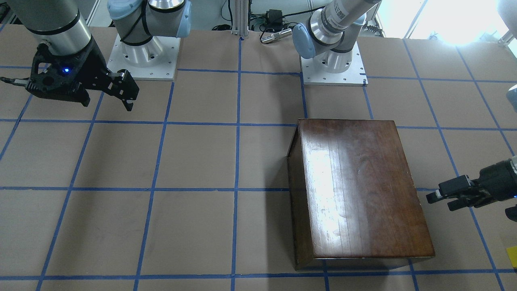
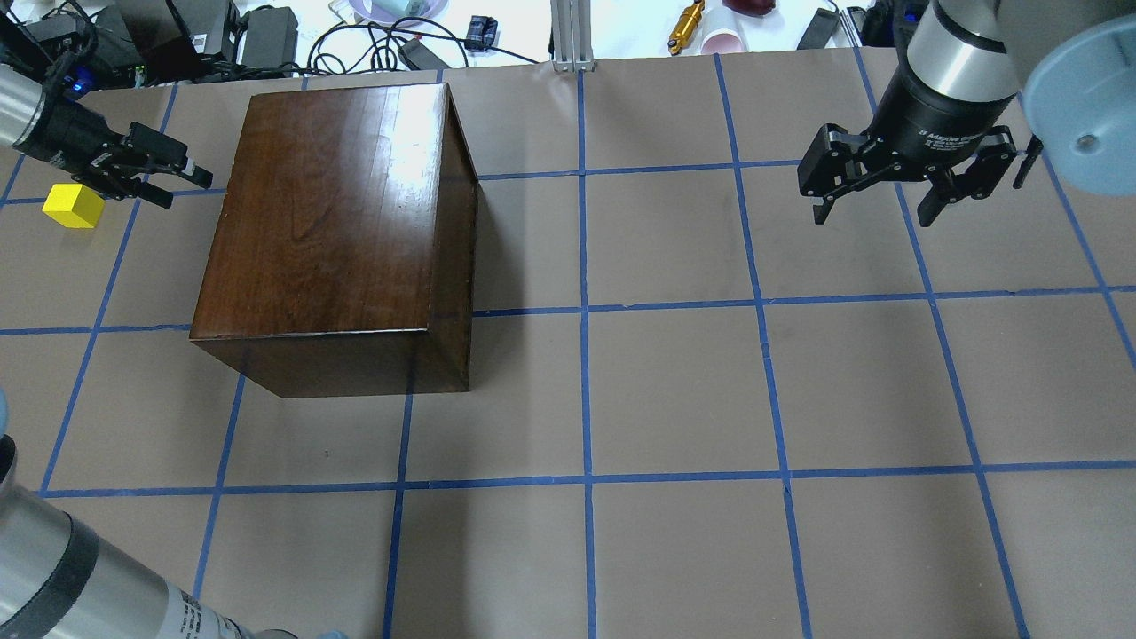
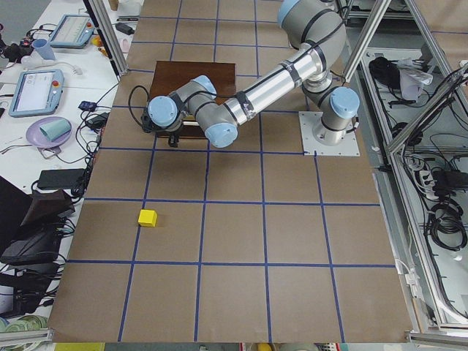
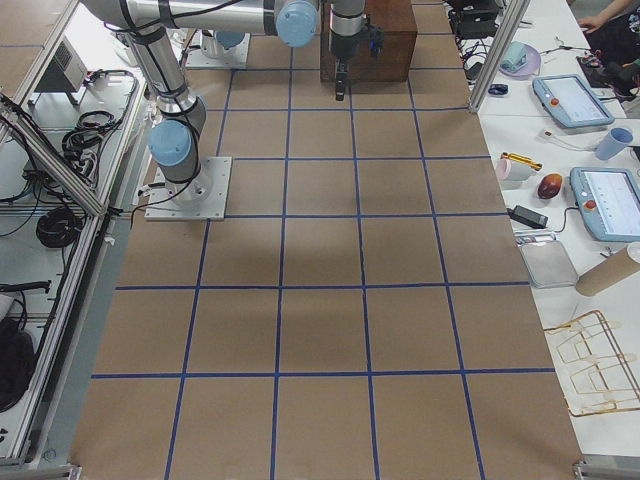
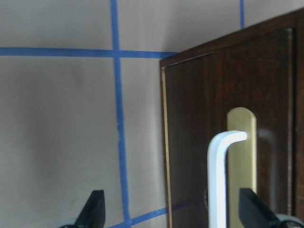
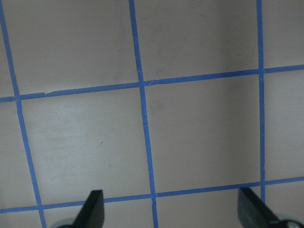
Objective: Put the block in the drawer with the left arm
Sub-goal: 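Move the left gripper down to the white drawer handle, then close the left gripper around the white drawer handle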
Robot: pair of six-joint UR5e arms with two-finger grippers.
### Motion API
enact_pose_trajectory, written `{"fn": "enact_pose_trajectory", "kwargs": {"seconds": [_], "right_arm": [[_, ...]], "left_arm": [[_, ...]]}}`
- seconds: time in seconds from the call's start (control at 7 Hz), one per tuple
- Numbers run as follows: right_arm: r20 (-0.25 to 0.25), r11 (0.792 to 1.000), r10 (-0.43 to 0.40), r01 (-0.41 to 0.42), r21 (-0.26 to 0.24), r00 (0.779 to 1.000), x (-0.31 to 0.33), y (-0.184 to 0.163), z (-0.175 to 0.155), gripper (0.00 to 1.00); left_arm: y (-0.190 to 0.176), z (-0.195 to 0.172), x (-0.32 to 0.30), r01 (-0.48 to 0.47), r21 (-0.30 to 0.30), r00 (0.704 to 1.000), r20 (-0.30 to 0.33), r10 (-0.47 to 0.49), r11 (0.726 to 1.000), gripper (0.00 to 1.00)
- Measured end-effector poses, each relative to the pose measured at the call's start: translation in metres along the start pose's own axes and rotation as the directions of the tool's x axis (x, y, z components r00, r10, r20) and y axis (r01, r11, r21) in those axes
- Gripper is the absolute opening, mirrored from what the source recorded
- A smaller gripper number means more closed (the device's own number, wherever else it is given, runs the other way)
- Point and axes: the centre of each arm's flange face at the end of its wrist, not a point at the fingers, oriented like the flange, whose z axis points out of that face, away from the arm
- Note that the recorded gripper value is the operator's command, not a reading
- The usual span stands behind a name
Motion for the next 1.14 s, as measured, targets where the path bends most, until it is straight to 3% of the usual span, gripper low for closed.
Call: {"fn": "enact_pose_trajectory", "kwargs": {"seconds": [0.71,1.14], "right_arm": [[-0.001,1.0,0.0,0.0,0.0,1.0,0.0,0.0,0.0,1.0],[-0.001,1.0,0.0,0.0,0.0,1.0,0.0,0.0,0.0,1.0]], "left_arm": [[0.013,0.029,-0.003,0.022,-0.051,0.999,-0.027,-0.024,0.998,0.99],[0.016,0.037,-0.011,0.029,-0.084,1.0,-0.009,-0.03,0.996,0.94]]}}
